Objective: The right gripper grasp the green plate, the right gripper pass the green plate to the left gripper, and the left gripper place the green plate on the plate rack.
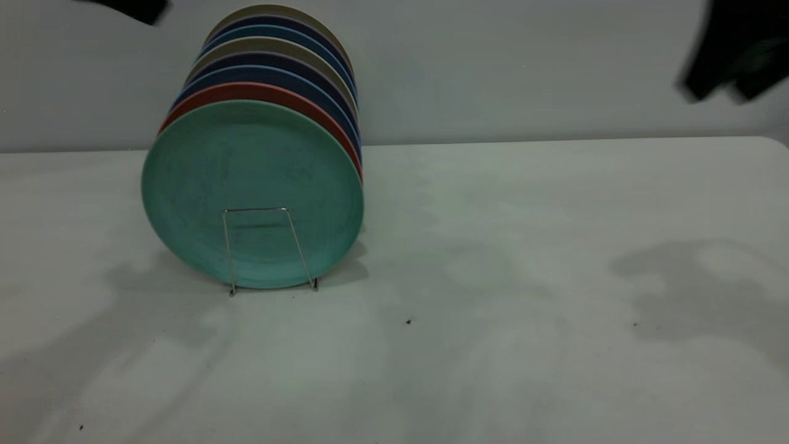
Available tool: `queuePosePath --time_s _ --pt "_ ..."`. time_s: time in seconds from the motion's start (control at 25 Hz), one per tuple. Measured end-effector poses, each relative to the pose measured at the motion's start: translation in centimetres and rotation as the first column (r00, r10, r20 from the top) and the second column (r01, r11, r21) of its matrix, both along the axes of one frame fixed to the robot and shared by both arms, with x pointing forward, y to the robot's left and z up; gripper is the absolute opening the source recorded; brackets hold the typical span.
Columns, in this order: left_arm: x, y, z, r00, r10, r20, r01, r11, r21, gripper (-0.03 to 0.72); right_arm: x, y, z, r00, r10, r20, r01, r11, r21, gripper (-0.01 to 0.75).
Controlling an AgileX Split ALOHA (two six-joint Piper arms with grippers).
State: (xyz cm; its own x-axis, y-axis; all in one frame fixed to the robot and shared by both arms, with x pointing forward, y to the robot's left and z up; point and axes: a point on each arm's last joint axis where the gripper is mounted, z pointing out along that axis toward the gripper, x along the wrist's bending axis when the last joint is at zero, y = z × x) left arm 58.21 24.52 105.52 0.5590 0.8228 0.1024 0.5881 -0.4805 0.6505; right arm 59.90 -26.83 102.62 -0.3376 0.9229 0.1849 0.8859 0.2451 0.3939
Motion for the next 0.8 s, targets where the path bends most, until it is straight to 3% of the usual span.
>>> queuePosePath --time_s 0.12,0.28,0.44,0.68,0.8 --pt "-1.8 1.0 1.3 0.952 0.267 -0.147 -0.278 0.958 -0.063 0.482 -2.3 -1.3 2.8 0.994 -0.099 -0.034 0.093 0.983 -0.16 0.55" --pt "-4.8 2.6 3.5 0.841 0.491 -0.228 -0.505 0.863 -0.007 0.482 -5.8 -1.2 6.5 0.991 -0.135 -0.019 0.125 0.953 -0.277 0.55" --pt "-8.7 3.3 6.4 0.821 0.526 -0.222 -0.537 0.844 0.015 0.482 -10.0 0.2 9.7 0.996 -0.083 0.04 0.091 0.959 -0.27 0.55" --pt "-17.9 3.6 9.6 0.872 0.48 -0.093 -0.489 0.862 -0.136 0.482 -17.7 1.5 10.9 0.993 0.01 0.115 0.014 0.978 -0.209 0.55" --pt "-22.3 4.0 9.1 0.877 0.476 -0.057 -0.479 0.863 -0.163 0.482 -21.5 1.2 10.3 0.99 0.03 0.138 -0.007 0.986 -0.168 0.55"
